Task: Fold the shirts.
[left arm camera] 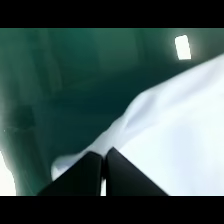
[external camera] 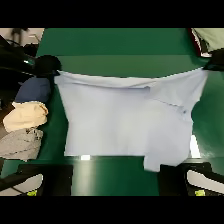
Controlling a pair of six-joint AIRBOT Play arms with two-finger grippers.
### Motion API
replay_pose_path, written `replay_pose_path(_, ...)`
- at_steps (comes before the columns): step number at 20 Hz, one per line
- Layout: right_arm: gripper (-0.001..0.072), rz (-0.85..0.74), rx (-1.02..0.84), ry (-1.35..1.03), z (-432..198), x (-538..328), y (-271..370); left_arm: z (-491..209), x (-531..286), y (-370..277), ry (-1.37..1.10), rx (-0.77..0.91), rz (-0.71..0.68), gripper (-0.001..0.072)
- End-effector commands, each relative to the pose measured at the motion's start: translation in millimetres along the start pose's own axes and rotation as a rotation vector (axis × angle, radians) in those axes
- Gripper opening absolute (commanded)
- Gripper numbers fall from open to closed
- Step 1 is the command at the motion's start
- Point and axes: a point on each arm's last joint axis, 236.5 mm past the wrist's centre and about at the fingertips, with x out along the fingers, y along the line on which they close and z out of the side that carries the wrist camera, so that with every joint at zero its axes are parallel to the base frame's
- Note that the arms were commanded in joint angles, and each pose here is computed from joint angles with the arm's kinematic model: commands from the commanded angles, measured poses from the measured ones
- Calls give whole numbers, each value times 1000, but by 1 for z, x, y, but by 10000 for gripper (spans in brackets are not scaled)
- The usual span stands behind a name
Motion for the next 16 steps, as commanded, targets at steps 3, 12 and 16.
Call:
replay_pose_path(3,9,-6,60,-127,48,93,-13,43,71,52,-140,-36,66,22)
replay_pose_path(12,9,-93,29,-158,40,127,-34,48,89,68,-149,125,110,22)
replay_pose_path(16,9,-134,-24,-37,-22,142,-31,-10,96,76,96,207,115,22)
